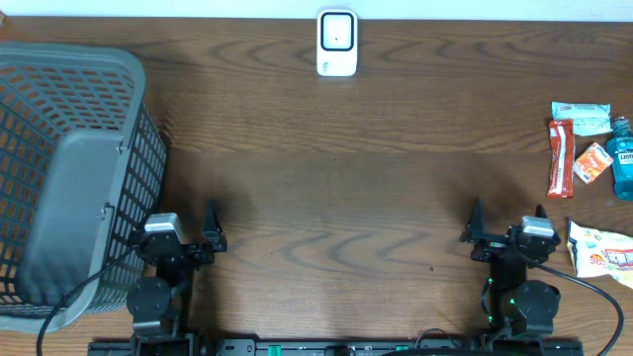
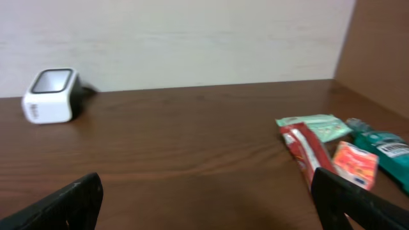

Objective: Scan the item barcode

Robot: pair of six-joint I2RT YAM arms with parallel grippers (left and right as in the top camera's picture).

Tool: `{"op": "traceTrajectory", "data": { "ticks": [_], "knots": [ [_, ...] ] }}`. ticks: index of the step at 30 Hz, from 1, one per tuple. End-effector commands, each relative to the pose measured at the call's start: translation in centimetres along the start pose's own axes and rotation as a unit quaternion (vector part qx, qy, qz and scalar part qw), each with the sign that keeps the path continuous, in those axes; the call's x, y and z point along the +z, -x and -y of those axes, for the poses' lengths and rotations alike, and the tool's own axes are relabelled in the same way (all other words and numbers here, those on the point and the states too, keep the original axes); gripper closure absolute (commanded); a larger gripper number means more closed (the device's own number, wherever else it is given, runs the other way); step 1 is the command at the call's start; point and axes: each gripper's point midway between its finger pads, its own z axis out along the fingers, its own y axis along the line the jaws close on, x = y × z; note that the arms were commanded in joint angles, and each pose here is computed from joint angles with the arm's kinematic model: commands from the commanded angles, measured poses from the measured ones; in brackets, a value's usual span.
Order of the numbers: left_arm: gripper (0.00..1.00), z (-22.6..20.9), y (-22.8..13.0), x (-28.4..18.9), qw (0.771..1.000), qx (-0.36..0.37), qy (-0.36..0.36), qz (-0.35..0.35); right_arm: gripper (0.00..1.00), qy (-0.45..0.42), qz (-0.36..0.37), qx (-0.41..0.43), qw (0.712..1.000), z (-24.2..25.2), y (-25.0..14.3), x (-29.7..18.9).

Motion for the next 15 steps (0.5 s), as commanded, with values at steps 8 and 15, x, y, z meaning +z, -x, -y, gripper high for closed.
{"op": "traceTrajectory", "data": {
  "ticks": [8, 15],
  "knots": [
    [0.02, -0.27, -1.59, 0.21, 1.000, -0.005, 0.005, -0.018, 0.01, 0.033, -0.002, -0.008, 0.999, -1.55, -0.13, -0.10],
    [0.02, -0.27, -1.59, 0.21, 1.000, -0.005, 0.005, -0.018, 0.01, 0.033, -0.002, -0.008, 0.999, -1.55, -0.13, -0.10]
  ]
}}
